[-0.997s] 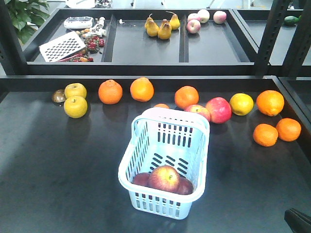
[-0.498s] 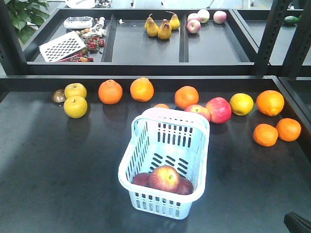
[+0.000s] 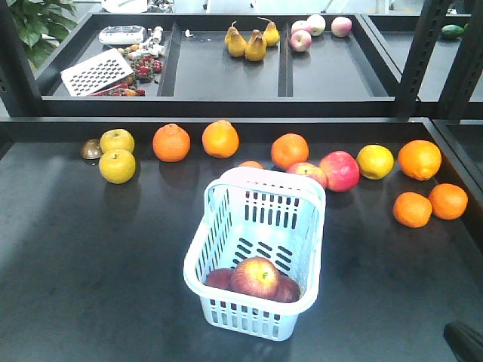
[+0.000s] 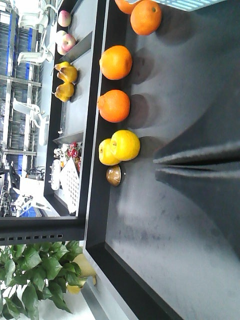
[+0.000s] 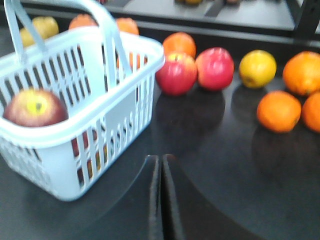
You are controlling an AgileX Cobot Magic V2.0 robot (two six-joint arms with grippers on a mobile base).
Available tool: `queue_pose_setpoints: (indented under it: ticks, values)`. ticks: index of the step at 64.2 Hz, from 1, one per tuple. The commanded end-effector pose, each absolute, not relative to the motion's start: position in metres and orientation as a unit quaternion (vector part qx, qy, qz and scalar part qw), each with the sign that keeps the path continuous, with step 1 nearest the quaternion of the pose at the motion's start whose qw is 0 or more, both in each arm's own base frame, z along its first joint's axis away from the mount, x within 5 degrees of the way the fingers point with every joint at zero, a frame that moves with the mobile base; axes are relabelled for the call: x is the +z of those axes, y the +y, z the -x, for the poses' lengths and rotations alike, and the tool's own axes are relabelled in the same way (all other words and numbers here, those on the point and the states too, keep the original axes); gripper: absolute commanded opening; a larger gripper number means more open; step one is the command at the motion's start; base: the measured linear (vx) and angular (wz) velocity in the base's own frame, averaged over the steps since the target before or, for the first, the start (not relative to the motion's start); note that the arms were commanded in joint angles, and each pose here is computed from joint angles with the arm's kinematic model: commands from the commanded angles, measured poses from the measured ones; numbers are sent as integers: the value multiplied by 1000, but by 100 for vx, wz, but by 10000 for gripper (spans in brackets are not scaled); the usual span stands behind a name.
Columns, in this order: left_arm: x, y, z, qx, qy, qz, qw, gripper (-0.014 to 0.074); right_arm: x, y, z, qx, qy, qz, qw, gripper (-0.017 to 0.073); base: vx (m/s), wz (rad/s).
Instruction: Pick three apples into basket with both arms
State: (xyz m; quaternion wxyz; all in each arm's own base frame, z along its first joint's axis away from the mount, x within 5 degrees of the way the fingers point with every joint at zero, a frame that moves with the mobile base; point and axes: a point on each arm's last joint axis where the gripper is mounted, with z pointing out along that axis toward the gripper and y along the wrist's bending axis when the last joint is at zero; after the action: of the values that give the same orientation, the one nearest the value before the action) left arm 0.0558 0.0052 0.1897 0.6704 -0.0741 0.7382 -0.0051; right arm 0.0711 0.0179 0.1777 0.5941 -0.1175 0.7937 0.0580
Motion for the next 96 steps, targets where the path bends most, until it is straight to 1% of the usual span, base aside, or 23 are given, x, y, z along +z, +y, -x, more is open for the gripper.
queue_pose_setpoints:
  ticks: [1, 9, 18, 26, 44, 59, 66, 73, 81, 96]
  values:
    - [195, 5, -55, -11, 709, 72, 701, -6, 183, 17, -74, 58, 768, 106, 629, -4, 0, 0]
    - [195, 5, -55, -11, 709, 72, 701, -6, 179, 17, -73, 53, 782, 108, 612, -4, 0, 0]
    - [195, 5, -55, -11, 709, 72, 701, -6, 171, 10, -72, 26, 812, 77, 578, -4, 0, 0]
    - [195, 5, -55, -11, 709, 72, 701, -6, 171, 7, -70, 15, 812, 62, 580, -4, 0, 0]
    - [195, 5, -55, -11, 709, 72, 701, -6, 178, 6, -65, 8, 780, 54, 624, -4, 0, 0]
    - [195, 5, -55, -11, 709, 72, 701, -6, 187, -1, -56, -25, 733, 9, 680, -4, 0, 0]
    - [195, 5, -55, -8, 710, 71, 701, -6, 187, -2, -56, -22, 735, -2, 678, -4, 0, 0]
    - [195, 5, -55, -8, 709, 71, 701, -6, 188, -2, -56, -21, 731, -4, 682, -4, 0, 0]
    - [195, 5, -55, -8, 709, 71, 701, -6, 193, -2, -56, -25, 711, -4, 702, -4, 0, 0]
    - [195, 5, -55, -8, 709, 71, 701, -6, 196, -3, -56, -53, 699, 19, 713, -4, 0, 0]
